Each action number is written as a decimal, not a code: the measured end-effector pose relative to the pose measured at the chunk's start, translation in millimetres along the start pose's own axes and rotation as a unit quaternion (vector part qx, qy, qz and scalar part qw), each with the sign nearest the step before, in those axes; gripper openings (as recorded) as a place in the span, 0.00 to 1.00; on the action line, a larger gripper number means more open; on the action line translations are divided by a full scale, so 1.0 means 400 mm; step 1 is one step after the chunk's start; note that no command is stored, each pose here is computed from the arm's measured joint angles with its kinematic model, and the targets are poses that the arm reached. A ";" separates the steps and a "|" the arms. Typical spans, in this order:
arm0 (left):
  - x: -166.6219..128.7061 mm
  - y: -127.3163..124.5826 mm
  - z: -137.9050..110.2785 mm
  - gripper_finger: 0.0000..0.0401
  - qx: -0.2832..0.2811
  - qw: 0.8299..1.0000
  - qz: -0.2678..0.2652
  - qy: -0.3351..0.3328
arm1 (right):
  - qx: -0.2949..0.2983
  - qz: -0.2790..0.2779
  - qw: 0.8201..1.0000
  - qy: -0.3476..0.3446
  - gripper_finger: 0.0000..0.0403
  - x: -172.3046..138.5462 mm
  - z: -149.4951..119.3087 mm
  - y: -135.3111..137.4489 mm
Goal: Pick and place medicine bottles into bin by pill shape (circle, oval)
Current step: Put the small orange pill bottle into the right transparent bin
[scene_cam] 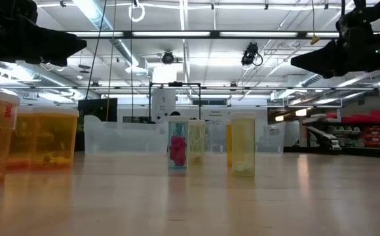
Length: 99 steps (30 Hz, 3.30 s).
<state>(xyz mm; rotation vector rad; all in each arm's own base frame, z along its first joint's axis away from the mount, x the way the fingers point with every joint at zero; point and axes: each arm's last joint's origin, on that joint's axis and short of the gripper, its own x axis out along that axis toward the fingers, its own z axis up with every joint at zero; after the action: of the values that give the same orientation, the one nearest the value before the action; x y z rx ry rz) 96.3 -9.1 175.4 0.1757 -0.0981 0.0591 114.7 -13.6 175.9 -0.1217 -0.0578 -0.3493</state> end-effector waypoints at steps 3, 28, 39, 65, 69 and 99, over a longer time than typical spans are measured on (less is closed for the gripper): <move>0.000 0.000 0.000 0.43 0.000 1.000 0.000 0.000 | 0.076 0.008 0.997 0.004 0.17 0.000 -0.002 0.002; 0.000 0.000 0.000 0.43 0.000 1.000 0.000 0.000 | 0.162 0.052 0.977 0.128 0.17 0.096 0.009 0.038; 0.000 0.000 0.000 0.43 0.000 1.000 0.000 0.000 | 0.148 0.113 0.956 0.227 0.17 0.210 0.002 0.086; 0.000 0.000 -0.001 0.43 0.000 1.000 0.000 0.001 | -0.014 0.222 0.846 0.484 0.33 0.458 0.105 0.310; 0.000 0.000 -0.001 0.43 0.000 1.000 0.000 0.001 | -0.037 0.231 0.824 0.517 0.40 0.493 0.123 0.347; 0.000 0.000 0.000 0.43 0.000 1.000 0.000 0.001 | -0.125 0.252 0.764 0.580 0.62 0.547 0.106 0.444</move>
<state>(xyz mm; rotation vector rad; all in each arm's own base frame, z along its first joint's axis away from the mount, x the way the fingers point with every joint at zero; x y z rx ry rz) 96.3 -9.1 175.3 0.1756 -0.0969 0.0595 379.7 83.3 215.4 -0.1616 1.2538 0.1633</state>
